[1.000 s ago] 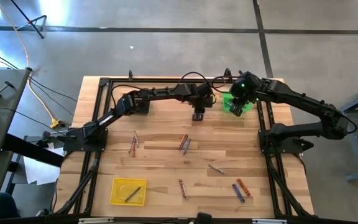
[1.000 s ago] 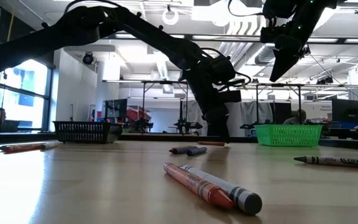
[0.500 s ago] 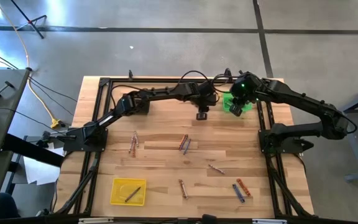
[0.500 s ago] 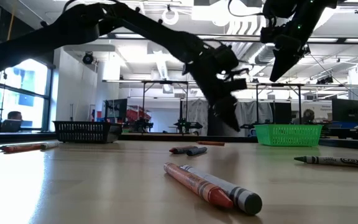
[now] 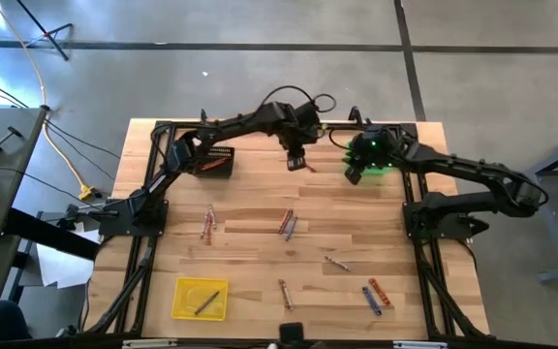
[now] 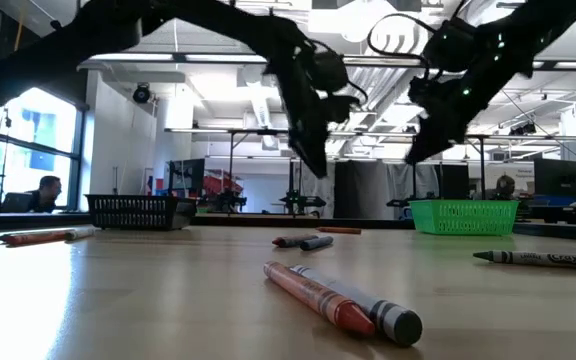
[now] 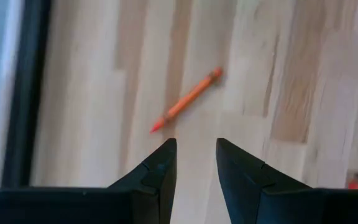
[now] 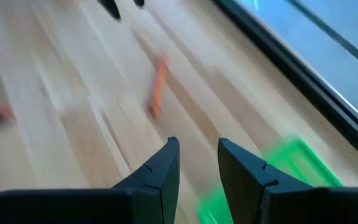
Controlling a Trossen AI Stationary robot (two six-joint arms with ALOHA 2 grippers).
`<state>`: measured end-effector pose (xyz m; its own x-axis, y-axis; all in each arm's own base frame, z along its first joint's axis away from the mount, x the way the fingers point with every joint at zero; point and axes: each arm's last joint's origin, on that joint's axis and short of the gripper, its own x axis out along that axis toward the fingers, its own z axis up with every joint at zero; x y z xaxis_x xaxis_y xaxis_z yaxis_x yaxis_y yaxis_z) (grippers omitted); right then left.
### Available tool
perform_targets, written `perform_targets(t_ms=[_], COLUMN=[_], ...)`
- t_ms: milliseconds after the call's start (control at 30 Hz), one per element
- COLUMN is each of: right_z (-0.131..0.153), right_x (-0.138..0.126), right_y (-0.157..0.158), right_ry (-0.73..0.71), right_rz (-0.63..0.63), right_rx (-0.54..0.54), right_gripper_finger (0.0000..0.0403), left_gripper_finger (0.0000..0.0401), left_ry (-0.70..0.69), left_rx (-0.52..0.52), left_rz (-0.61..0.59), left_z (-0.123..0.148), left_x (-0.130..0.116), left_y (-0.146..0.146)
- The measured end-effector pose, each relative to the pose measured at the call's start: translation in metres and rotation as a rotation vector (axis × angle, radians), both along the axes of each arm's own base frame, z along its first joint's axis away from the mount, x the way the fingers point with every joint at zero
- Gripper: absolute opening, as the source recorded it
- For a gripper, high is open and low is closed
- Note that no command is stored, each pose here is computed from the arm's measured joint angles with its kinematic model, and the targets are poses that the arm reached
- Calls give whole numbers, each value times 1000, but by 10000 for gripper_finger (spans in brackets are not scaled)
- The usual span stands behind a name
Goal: Sort crayons
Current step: Put the orange crayon into the black bin
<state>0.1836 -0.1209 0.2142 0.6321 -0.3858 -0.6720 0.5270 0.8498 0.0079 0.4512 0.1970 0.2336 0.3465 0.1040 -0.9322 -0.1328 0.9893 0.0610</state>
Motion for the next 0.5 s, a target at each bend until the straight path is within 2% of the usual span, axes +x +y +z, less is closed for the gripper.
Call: perform_targets(t_ms=[133,300,500], right_z=[-12,-34,-57], right_x=[12,30,62], right_y=[-9,-23,-44], right_ry=[-80,-23,57], right_rz=[-34,-51,-39], right_rx=[-16,37,105], right_gripper_finger=[103,103,103], left_gripper_finger=[101,101,101], left_ry=[36,-5,-87], left_rx=[28,92,266], left_rz=[52,124,248], left_z=[23,64,117], left_x=[-16,-34,-60], left_y=[-1,-6,-14])
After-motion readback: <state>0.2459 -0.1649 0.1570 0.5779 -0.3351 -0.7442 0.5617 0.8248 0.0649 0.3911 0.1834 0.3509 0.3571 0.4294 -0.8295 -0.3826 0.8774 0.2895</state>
